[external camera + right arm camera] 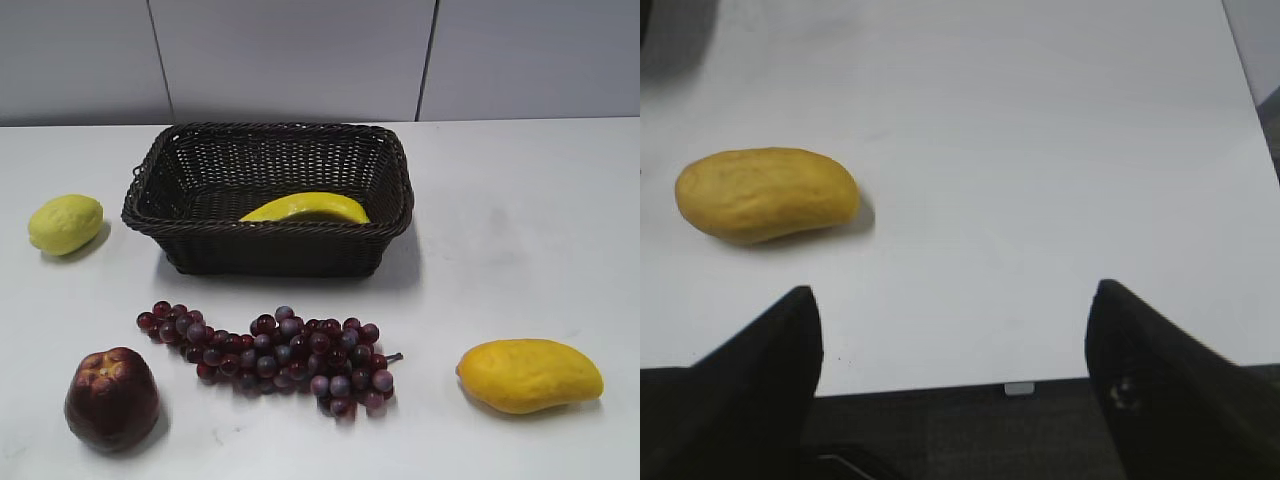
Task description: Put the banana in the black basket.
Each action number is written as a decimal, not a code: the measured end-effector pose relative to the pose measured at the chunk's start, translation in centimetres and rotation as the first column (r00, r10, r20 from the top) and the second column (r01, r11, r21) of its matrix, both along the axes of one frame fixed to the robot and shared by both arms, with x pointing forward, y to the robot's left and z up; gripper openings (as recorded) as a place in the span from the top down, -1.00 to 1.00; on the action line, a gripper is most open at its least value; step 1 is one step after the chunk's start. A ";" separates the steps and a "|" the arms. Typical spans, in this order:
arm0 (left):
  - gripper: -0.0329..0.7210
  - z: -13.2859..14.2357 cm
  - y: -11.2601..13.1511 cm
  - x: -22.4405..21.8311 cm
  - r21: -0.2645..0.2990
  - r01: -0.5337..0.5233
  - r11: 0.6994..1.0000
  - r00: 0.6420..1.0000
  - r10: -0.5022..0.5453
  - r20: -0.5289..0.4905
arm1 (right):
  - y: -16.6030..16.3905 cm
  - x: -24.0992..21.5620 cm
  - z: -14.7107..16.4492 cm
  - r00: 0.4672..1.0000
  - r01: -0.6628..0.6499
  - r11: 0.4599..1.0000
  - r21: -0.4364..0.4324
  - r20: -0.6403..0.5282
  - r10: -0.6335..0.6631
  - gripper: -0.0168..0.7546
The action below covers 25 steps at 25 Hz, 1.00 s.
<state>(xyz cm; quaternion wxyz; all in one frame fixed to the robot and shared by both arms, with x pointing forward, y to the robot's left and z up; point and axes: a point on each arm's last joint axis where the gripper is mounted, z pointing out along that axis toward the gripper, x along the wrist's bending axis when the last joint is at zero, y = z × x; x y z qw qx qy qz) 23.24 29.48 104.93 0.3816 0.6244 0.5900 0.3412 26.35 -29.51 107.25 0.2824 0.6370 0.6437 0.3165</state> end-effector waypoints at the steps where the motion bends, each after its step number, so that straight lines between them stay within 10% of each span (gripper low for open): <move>1: 0.37 0.0 0.0 0.0 0.000 0.000 1.000 1.000 0.000 0.000 | 0.1 -0.4 -0.1 1.000 -0.002 1.000 0.004 0.028 0.002 -0.72; 25: 0.37 0.0 0.0 0.0 0.000 0.000 1.000 1.000 0.000 0.000 | 0.1 -3.0 -2.0 0.972 0.001 1.000 -0.014 0.233 0.003 -0.58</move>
